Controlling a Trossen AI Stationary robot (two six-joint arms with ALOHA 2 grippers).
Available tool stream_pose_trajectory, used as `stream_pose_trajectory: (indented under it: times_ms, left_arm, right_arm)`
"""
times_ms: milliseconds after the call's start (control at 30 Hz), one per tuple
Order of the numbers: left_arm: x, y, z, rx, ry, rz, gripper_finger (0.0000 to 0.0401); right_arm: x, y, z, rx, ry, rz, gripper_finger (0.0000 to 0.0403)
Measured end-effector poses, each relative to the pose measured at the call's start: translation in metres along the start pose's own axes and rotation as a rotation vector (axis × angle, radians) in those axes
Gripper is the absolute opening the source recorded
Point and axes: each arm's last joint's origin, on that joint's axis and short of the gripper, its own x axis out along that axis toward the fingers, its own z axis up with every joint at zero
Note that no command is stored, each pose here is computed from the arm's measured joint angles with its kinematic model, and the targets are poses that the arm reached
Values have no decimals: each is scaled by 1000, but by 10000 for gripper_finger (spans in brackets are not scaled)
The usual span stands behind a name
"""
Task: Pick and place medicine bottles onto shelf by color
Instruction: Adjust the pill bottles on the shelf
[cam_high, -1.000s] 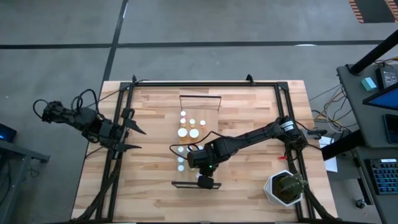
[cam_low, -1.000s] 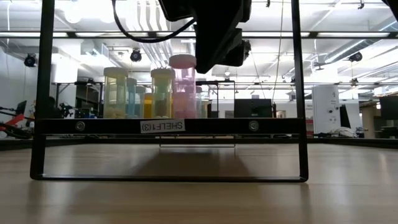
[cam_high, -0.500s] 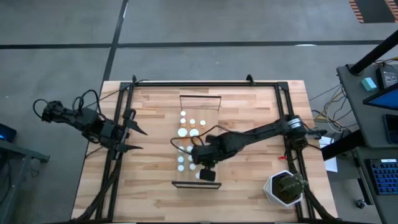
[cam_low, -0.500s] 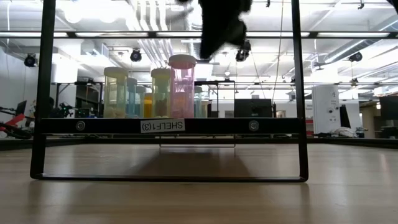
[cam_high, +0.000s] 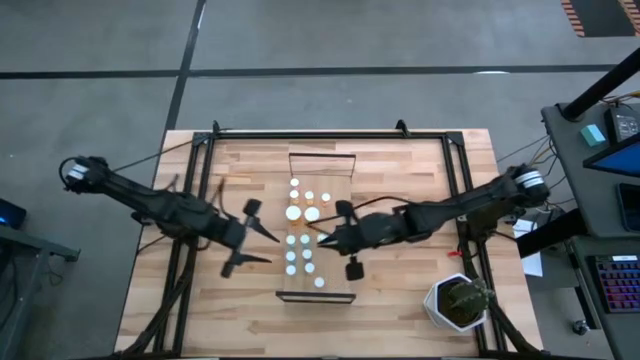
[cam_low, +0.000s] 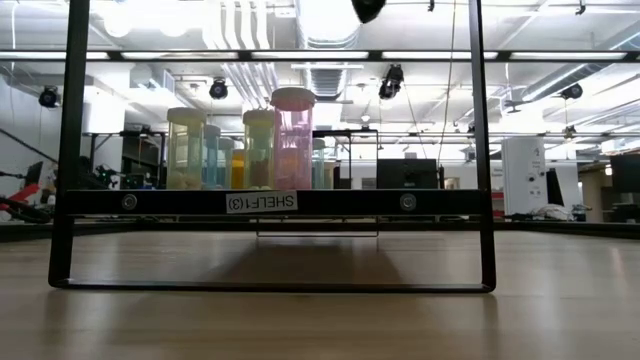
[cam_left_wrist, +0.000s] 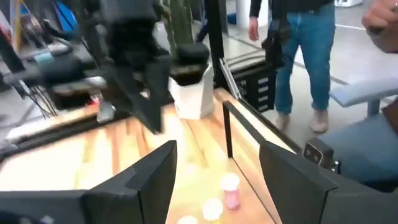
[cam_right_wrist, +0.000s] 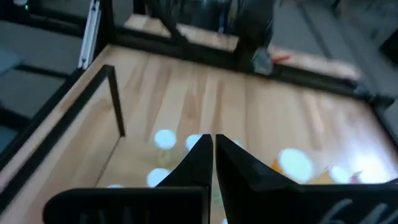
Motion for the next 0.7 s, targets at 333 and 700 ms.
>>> stream_pose_trajectory:
  times_ms: [333,700]
  left_arm:
    - [64,0,27,-5,295,-40,212]
    - [114,-3,28,100,512,-93,212]
  right_arm:
    - [-50,-6,-20,-14,-252,-29,9]
    - [-56,-3,-54,-24,-501,33,9]
